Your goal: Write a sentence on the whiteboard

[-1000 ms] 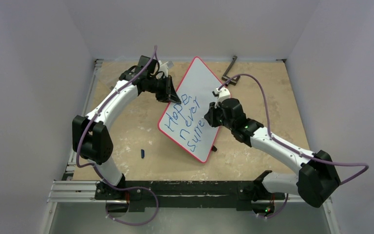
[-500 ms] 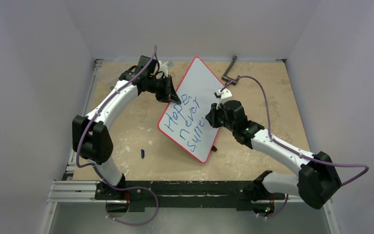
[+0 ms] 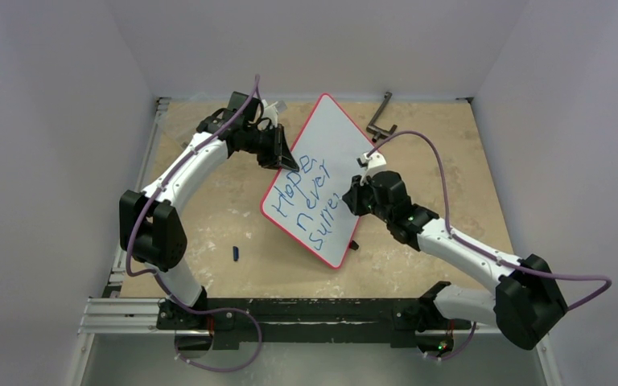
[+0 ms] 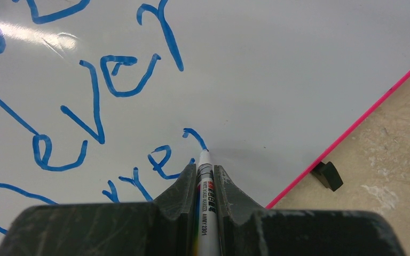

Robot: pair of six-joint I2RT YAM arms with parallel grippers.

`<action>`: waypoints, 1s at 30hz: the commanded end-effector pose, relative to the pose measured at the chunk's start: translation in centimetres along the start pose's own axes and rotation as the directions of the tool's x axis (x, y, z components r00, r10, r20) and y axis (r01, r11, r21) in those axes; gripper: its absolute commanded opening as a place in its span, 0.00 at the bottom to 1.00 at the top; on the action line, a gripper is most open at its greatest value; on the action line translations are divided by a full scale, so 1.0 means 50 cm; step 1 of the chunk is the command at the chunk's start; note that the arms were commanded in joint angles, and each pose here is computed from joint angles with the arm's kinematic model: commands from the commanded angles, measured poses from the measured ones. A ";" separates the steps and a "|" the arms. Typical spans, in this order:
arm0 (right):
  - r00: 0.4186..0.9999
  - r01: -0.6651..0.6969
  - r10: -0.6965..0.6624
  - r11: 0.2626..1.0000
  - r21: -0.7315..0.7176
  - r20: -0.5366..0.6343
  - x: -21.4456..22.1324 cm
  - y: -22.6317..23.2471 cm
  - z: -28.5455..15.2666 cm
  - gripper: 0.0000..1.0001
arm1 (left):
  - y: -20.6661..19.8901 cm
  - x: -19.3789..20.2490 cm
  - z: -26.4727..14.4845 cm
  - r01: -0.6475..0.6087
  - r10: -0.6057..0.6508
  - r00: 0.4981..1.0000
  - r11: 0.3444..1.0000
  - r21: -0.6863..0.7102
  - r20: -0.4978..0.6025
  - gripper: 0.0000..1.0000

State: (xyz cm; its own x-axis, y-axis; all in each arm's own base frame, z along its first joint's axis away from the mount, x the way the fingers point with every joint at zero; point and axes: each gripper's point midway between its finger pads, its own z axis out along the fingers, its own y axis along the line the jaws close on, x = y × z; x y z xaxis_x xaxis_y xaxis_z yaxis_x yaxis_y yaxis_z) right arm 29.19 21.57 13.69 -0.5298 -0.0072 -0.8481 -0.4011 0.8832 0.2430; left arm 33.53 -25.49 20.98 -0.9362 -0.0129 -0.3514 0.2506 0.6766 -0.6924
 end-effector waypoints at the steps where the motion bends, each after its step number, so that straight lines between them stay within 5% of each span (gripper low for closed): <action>1: 1.000 -0.006 0.006 1.000 -0.022 0.003 -0.011 0.012 -0.002 0.00 | -0.002 -0.030 -0.036 -0.041 0.045 0.995 0.998 -0.051 0.093 0.00; 30: 0.999 0.005 -0.005 1.000 -0.002 0.031 -0.081 0.022 0.037 0.00 | -0.005 -0.029 -0.036 -0.042 0.046 0.995 0.998 -0.046 0.092 0.00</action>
State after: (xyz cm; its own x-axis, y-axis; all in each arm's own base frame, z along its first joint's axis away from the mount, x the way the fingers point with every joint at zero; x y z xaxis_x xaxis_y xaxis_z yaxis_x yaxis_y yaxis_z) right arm 31.64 22.82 15.76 -0.5147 -0.0025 -0.8574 -0.3970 0.8870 0.2358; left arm 33.51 -25.47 20.93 -0.9368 -0.0136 -0.3495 0.2486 0.6771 -0.6926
